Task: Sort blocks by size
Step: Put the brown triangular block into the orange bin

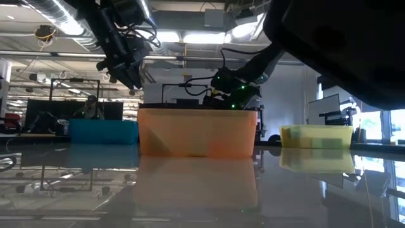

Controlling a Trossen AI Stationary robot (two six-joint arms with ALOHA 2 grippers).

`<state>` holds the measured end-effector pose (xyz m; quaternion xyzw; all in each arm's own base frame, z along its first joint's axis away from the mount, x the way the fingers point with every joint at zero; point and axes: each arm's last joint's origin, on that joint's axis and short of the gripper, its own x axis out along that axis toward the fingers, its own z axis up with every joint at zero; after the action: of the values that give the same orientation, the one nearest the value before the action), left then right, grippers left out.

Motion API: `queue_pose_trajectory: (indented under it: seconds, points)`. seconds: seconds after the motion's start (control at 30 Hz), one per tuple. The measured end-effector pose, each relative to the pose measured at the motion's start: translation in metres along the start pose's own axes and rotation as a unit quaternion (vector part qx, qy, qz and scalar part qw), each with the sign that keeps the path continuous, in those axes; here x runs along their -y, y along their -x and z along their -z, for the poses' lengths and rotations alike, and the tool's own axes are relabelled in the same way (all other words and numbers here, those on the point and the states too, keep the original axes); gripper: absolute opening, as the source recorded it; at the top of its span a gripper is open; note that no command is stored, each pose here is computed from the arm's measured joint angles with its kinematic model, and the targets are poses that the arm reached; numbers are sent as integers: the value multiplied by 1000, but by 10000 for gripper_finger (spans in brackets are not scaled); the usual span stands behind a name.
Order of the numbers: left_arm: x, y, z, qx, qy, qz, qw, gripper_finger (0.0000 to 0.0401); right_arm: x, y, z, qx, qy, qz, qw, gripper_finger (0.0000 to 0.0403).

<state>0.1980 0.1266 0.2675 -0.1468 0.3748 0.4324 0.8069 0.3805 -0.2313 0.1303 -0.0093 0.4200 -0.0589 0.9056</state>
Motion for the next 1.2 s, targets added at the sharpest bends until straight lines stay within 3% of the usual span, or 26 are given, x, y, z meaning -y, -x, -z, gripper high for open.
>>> queue_pose_trajectory:
  seconds: [0.2,0.43,0.67,0.9,1.2]
  points:
    - [0,0,-1,5,2,1,1000,155,-3,8,-3,-7,0,-4,1000,131]
    - [0,0,-1,5,0,1,1000,155,-22,46,-28,1,17,-5,1000,132]
    - [0,0,-1,4,1,-1,1000,155,-78,74,-49,-18,44,-55,997,132]
    - [0,0,-1,3,-1,-1,1000,155,-141,80,-64,-13,77,-103,992,131]
    - [0,0,-1,3,-2,-1,1000,155,-193,79,-72,-3,97,-99,990,133]
